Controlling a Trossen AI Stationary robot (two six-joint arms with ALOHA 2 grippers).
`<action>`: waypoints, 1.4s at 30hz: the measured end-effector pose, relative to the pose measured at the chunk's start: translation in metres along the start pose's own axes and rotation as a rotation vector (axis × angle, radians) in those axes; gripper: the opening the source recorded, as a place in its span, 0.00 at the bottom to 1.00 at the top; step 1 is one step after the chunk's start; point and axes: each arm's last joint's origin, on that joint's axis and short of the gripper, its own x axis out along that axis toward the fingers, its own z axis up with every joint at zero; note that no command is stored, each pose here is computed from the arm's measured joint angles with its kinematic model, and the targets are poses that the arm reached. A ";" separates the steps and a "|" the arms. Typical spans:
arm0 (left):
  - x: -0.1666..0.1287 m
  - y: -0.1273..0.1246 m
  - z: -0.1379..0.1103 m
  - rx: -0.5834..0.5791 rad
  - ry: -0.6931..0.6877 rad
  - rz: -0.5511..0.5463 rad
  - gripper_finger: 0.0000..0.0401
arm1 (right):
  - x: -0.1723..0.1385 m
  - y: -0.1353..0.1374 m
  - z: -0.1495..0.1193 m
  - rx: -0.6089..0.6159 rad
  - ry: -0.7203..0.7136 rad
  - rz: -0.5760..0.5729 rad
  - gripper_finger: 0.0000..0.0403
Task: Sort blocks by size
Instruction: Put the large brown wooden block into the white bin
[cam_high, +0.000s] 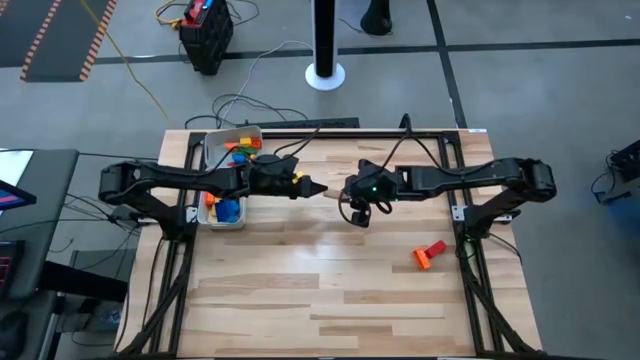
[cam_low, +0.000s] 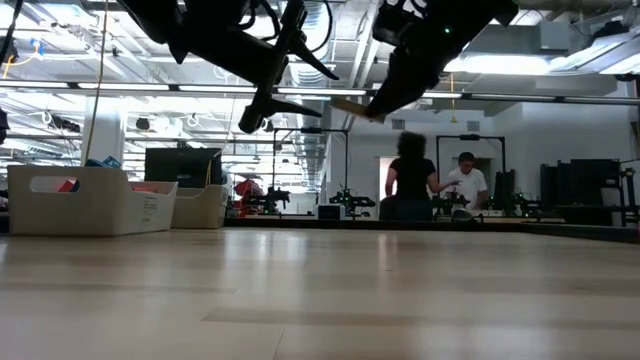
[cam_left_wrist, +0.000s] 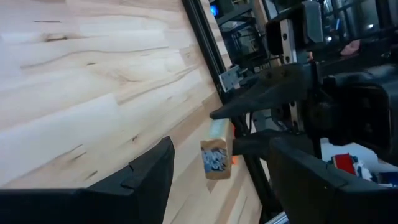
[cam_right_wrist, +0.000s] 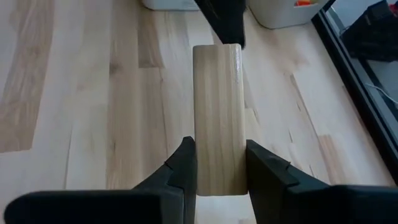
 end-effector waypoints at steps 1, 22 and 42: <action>0.000 0.000 0.000 -0.006 0.000 -0.001 0.61 | 0.000 0.000 0.001 0.001 -0.005 0.000 0.31; 0.000 -0.010 -0.014 -0.012 -0.047 -0.001 0.45 | -0.002 0.007 0.016 -0.008 -0.162 0.016 0.31; 0.000 0.006 -0.008 0.094 -0.060 0.136 0.13 | -0.004 -0.003 0.019 0.057 -0.187 -0.006 0.65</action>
